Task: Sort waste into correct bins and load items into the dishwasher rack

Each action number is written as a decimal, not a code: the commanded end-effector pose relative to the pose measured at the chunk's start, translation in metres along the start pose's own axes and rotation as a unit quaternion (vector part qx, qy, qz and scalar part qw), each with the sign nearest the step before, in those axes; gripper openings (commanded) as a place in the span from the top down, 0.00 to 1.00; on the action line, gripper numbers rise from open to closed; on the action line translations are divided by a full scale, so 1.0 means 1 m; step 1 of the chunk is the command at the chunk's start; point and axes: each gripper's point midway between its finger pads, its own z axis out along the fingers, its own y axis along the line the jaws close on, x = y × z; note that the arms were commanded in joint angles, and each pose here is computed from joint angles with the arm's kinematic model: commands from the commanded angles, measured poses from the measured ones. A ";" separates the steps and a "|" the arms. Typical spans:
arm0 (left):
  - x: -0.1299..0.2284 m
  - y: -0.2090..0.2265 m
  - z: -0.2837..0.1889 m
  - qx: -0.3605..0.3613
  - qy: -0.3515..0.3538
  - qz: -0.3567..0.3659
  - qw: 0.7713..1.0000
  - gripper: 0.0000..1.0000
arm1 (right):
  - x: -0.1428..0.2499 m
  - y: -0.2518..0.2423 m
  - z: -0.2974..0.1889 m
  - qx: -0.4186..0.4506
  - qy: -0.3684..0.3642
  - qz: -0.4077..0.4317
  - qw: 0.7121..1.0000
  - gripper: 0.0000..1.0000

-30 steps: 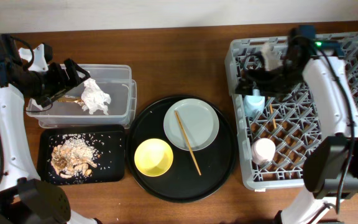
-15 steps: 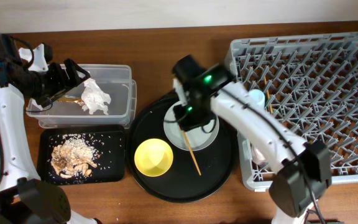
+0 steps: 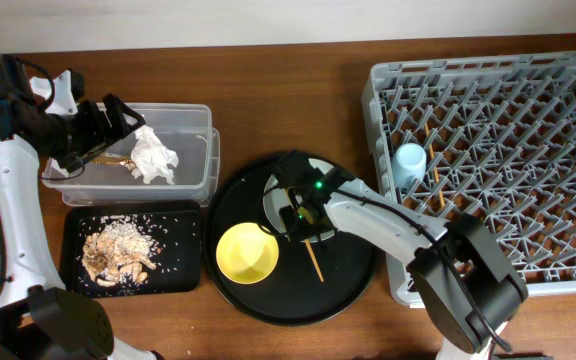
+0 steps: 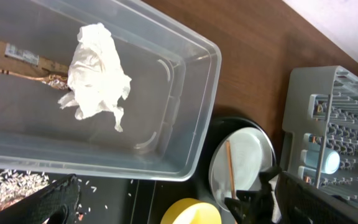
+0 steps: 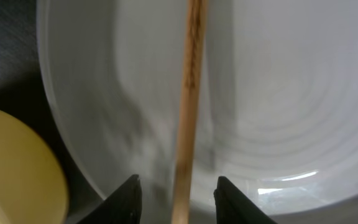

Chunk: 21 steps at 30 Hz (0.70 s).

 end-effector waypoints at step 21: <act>-0.001 0.001 -0.002 0.001 -0.003 -0.002 1.000 0.01 | -0.092 -0.185 -0.156 0.083 -0.120 -0.065 0.987 0.96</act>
